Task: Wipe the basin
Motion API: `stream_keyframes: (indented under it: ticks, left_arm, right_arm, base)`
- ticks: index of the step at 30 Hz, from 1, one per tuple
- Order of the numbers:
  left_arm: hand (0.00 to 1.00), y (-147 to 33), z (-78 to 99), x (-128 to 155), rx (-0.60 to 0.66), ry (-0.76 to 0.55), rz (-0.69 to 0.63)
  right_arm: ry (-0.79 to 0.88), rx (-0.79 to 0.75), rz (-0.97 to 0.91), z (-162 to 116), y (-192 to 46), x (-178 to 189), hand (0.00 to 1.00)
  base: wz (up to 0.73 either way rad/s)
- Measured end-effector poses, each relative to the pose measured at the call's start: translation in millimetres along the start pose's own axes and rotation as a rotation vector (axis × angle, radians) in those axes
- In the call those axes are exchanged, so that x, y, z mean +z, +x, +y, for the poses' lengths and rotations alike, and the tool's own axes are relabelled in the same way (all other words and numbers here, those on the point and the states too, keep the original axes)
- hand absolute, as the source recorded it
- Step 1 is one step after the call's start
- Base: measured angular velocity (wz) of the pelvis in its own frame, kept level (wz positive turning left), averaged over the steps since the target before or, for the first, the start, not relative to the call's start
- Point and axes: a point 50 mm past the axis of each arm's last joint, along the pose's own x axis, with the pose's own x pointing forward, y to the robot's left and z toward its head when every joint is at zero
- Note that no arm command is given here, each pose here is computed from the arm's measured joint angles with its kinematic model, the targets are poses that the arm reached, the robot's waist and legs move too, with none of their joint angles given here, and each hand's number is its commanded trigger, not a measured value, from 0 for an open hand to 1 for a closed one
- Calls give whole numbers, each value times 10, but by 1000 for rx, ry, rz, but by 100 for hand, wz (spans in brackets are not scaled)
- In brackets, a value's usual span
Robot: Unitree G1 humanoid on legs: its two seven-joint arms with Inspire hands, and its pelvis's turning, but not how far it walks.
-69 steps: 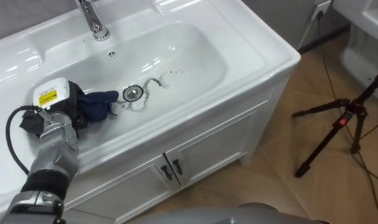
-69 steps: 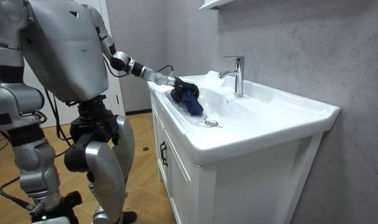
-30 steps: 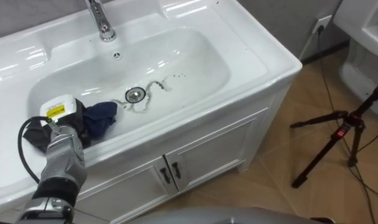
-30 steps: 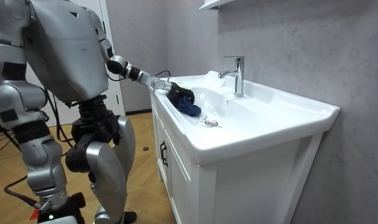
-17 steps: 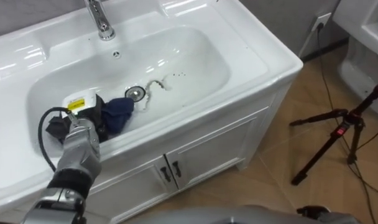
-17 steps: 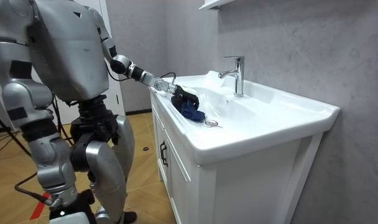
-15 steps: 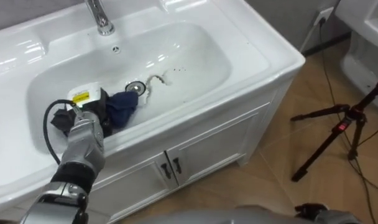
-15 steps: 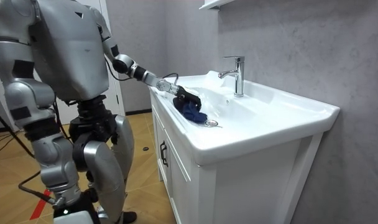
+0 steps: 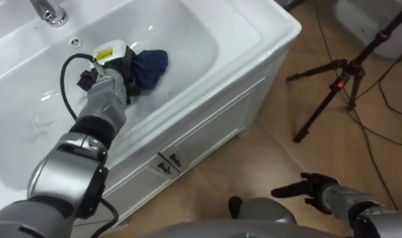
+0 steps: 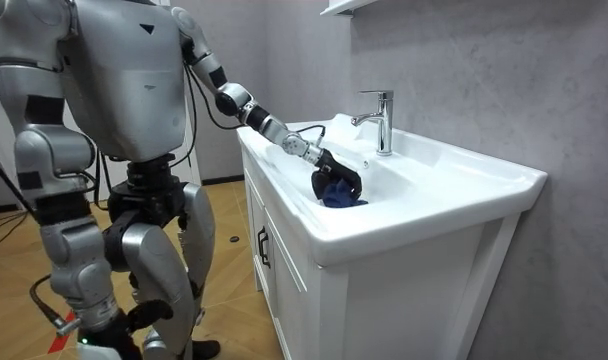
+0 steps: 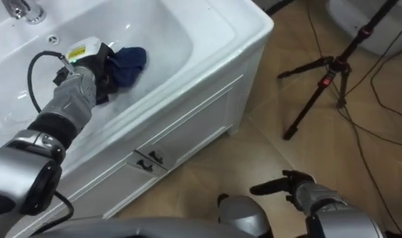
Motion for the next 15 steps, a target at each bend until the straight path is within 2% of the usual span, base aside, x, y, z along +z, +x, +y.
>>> stream_keyframes:
  ticks: [6, 15]
  left_arm:
    - [100, 12, 36, 97, 43, -36, -20]
    - [100, 15, 172, 307, 166, -62, -73]
  right_arm:
    - [14, -5, 8, -45, -7, -49, 0]
    - [3, -36, 67, -111, -22, -224, 0]
  base:
    - [8]
    - [-8]
